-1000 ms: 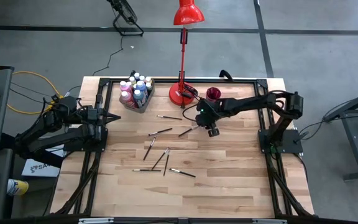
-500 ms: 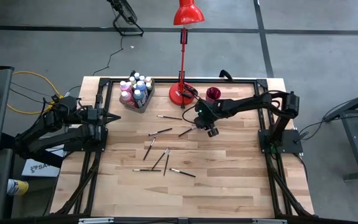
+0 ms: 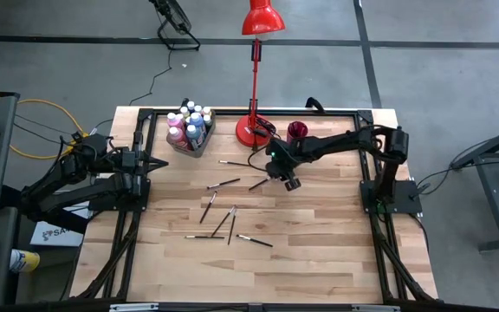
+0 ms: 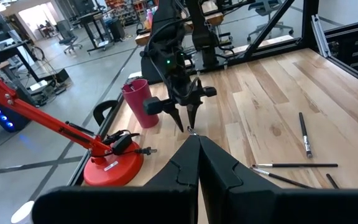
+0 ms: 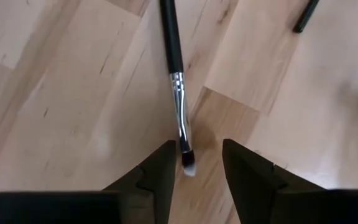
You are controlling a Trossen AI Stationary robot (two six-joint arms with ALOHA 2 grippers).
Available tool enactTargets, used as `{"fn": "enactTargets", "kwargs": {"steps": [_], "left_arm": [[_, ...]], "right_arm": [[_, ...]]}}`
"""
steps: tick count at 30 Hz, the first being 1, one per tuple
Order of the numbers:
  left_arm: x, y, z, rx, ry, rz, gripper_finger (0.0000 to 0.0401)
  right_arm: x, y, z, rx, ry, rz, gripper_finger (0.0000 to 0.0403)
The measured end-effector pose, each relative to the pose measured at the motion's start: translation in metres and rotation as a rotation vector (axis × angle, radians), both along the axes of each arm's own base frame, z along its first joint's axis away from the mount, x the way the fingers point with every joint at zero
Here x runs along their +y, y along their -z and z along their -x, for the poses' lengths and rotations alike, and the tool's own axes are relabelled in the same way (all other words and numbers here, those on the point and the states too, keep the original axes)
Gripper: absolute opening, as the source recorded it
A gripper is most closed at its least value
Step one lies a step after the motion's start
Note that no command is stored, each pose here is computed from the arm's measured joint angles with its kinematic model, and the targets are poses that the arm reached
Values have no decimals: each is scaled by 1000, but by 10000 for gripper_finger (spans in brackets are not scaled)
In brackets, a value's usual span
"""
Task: Pick & Place Paint Supplies
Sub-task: Put the paint brush into the cup
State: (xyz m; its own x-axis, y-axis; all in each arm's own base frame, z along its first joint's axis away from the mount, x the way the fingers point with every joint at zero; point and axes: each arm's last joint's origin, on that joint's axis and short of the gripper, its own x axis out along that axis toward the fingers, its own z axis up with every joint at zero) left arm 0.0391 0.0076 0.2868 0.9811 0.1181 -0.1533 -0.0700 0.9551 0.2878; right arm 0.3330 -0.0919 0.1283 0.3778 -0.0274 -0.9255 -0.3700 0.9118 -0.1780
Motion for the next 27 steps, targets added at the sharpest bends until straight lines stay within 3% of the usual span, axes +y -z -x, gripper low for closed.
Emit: {"fn": "enactTargets", "kwargs": {"steps": [4, 13, 17, 23, 27], "left_arm": [[0, 0, 0, 0, 0, 0, 0], [0, 0, 0, 0, 0, 0, 0], [0, 0, 0, 0, 0, 0, 0], [0, 0, 0, 0, 0, 0, 0], [0, 0, 0, 0, 0, 0, 0]], "right_arm": [[0, 4, -3, 48, 1, -38, 98], [5, 9, 3, 143, 178, -121, 14], [9, 7, 4, 148, 257, -139, 8], [30, -21, 10, 167, 316, -182, 5], [37, -68, 6, 111, 342, -139, 5]]}}
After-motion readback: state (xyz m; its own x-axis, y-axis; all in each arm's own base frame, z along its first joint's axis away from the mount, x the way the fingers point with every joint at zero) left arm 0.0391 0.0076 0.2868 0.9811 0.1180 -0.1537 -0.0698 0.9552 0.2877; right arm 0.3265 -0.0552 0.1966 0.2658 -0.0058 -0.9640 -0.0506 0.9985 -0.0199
